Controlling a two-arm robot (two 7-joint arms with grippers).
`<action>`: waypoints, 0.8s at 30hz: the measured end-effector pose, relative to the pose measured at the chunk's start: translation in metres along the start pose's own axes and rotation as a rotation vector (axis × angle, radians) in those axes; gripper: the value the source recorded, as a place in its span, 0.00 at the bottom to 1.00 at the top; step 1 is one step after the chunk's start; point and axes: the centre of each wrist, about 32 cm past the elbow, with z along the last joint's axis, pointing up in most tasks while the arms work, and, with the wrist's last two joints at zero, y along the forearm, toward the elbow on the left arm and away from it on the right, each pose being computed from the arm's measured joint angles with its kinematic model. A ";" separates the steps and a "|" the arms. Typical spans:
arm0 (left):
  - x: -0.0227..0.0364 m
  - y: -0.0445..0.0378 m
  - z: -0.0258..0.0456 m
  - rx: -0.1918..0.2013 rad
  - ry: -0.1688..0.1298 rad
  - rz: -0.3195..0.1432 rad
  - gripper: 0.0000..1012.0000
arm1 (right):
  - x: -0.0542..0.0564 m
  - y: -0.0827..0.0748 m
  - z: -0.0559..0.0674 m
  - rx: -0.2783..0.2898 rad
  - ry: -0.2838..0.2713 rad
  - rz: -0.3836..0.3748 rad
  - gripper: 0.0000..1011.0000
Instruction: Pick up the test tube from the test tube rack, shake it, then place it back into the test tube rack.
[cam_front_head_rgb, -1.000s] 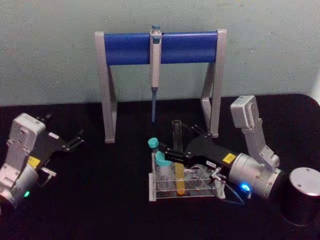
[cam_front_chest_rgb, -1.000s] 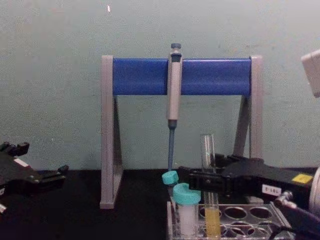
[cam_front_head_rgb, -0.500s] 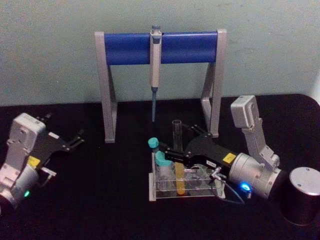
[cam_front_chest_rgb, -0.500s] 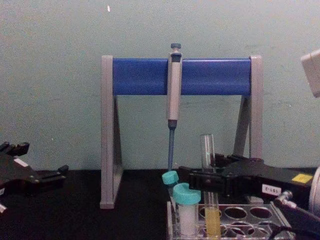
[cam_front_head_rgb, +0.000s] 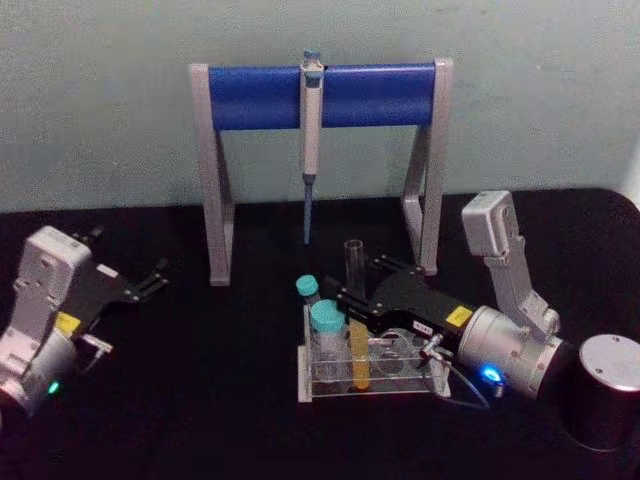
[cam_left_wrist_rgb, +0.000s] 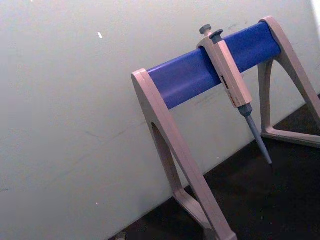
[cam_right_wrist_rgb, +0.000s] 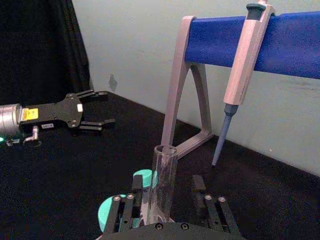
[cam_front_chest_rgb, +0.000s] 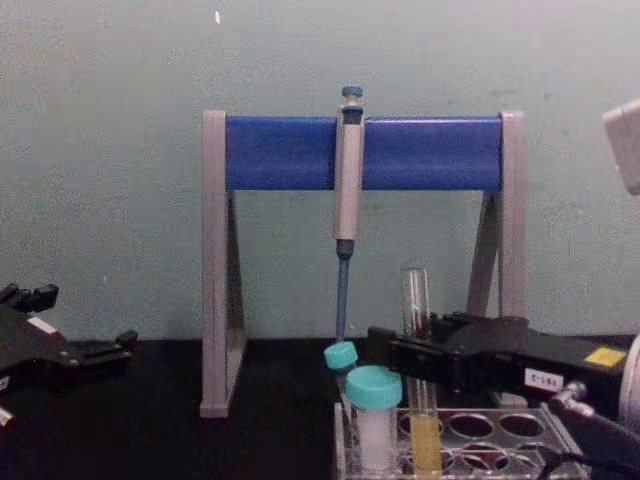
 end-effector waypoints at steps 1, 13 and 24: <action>0.0000 0.0000 0.0000 0.000 0.000 0.000 0.99 | 0.000 0.000 0.000 0.000 0.000 0.000 0.62; 0.0000 0.0000 0.0000 0.000 0.000 0.000 0.99 | 0.000 0.000 0.000 0.001 0.001 0.000 0.25; 0.0000 0.0000 0.0000 0.000 0.000 0.000 0.99 | 0.000 0.000 0.000 0.001 0.001 0.000 0.23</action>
